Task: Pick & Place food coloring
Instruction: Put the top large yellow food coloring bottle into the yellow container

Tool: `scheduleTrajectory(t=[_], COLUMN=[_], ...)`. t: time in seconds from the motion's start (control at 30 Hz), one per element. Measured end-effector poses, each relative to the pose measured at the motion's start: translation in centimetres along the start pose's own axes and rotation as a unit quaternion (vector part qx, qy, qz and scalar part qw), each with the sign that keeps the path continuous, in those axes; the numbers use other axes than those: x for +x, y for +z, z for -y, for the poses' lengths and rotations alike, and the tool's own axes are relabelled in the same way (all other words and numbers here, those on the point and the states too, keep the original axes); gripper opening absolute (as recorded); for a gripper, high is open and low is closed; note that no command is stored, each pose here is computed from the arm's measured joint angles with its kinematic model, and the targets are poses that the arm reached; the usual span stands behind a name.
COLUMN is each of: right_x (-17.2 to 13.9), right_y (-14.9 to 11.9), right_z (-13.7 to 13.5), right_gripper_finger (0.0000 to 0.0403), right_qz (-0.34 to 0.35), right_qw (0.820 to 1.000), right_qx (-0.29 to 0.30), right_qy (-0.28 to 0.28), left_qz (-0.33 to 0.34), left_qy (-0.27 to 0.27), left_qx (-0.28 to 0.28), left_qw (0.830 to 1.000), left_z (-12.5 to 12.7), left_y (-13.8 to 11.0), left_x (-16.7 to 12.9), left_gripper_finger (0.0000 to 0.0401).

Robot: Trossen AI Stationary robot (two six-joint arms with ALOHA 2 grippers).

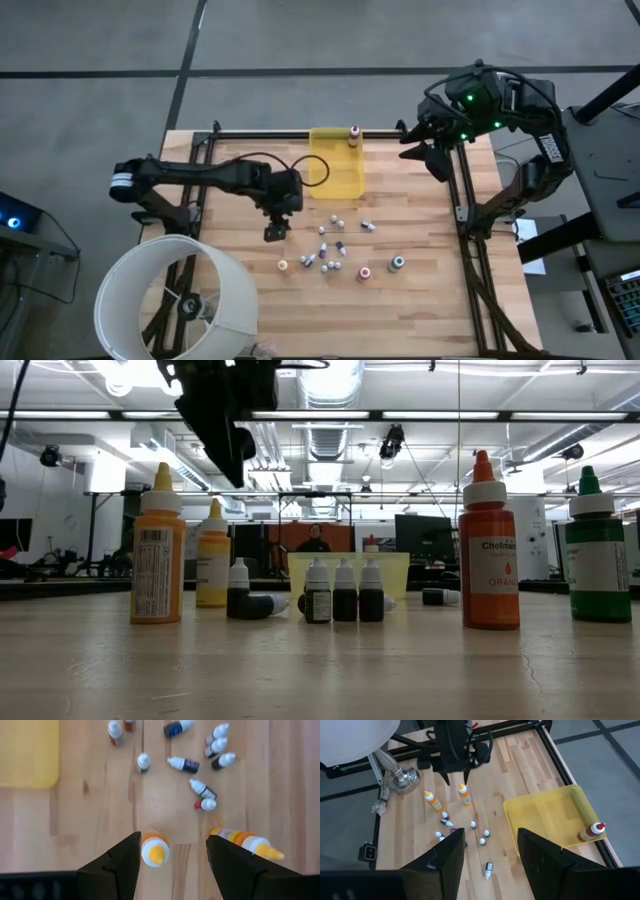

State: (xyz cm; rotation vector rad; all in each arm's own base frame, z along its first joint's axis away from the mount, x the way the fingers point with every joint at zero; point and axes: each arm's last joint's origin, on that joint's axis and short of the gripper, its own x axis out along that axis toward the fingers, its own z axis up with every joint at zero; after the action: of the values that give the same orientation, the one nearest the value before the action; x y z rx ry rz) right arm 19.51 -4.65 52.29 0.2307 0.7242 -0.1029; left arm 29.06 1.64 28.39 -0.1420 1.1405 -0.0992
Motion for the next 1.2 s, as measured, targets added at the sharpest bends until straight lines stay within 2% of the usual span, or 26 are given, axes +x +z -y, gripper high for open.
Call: scheduleTrajectory(t=[0.33, 0.83, 1.2], right_x=[0.1, 0.2, 0.2], right_y=[0.0, 0.0, 0.0], right_z=[0.0, 0.0, 0.1], right_gripper_finger=[0.0173, 0.0173, 0.0173], right_qz=[-0.002, -0.002, -0.001], right_qw=[1.000, 1.000, 1.000], right_qx=[0.000, -0.001, -0.002], right_qy=[-0.003, -0.004, -0.017], left_qz=[-0.071, -0.110, -0.130], left_qy=[0.018, 0.028, 0.048], left_qx=[0.010, 0.002, -0.006], left_qw=[0.997, 0.994, 0.990], left_z=[-0.1, -0.5, -0.7], left_y=[-0.3, -0.1, -0.4], left_x=[2.6, 5.2, 5.4], left_gripper_finger=[0.0197, 0.0197, 0.0188])
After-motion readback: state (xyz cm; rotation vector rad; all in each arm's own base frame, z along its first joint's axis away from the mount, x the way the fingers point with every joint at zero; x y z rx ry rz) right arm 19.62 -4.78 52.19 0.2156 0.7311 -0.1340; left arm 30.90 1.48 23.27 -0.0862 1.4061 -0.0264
